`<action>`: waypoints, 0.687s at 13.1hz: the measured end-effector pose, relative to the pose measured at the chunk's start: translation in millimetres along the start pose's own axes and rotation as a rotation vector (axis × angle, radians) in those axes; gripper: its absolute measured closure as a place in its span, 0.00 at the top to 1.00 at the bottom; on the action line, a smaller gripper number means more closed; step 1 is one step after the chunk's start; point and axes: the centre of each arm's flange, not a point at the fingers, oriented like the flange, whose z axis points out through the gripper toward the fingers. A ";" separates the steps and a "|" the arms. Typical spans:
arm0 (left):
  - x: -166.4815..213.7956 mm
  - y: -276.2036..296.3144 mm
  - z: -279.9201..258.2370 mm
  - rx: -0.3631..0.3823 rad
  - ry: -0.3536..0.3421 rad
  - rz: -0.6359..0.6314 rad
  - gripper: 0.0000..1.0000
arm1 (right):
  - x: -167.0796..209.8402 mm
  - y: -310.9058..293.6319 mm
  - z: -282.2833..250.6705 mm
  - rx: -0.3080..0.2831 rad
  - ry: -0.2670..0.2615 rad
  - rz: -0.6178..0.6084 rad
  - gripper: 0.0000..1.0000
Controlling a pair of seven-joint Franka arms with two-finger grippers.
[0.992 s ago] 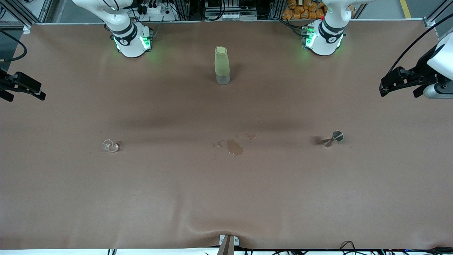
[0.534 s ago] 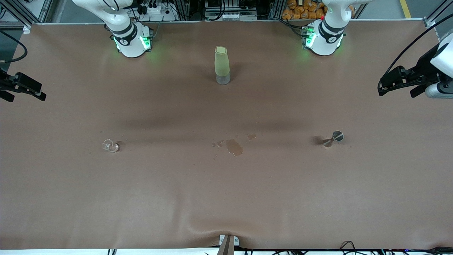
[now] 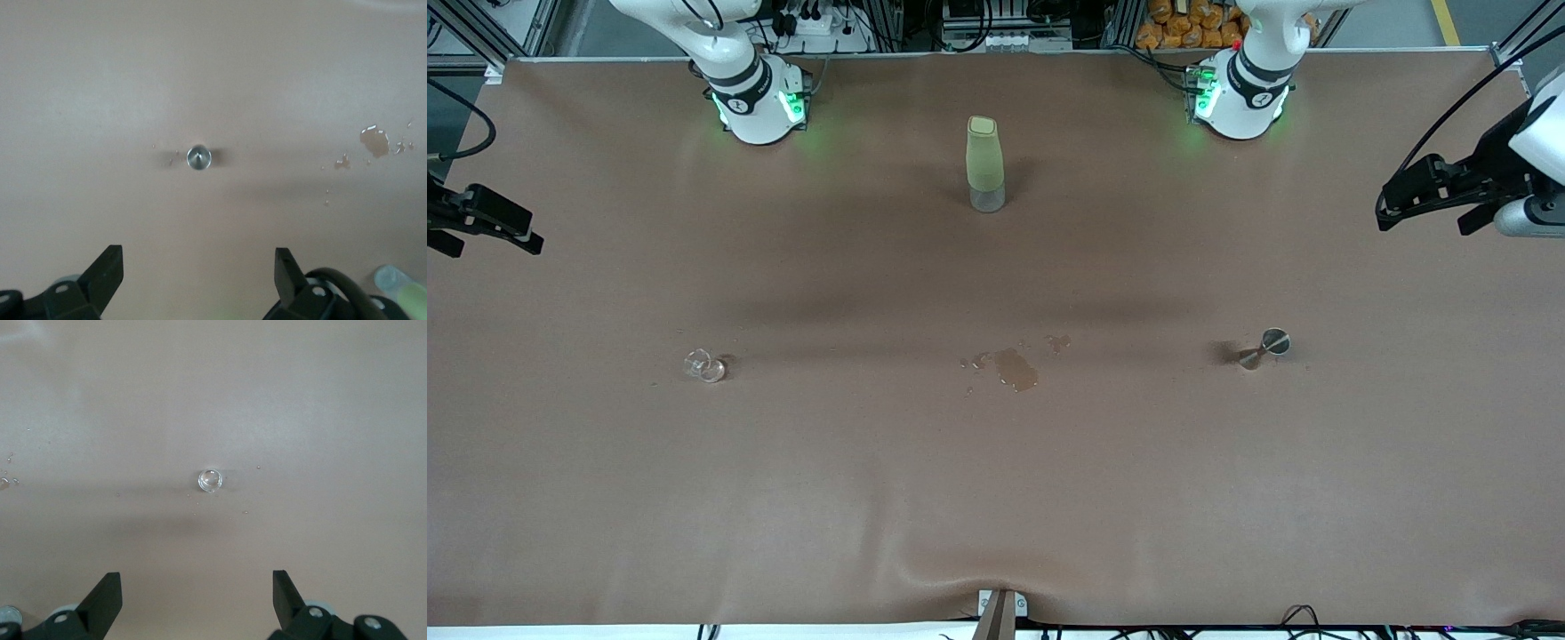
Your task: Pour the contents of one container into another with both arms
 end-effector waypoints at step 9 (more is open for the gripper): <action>-12.3 17.8 23.1 0.079 -0.041 0.043 1.00 | -0.1 0.3 0.2 0.000 -0.001 0.001 1.00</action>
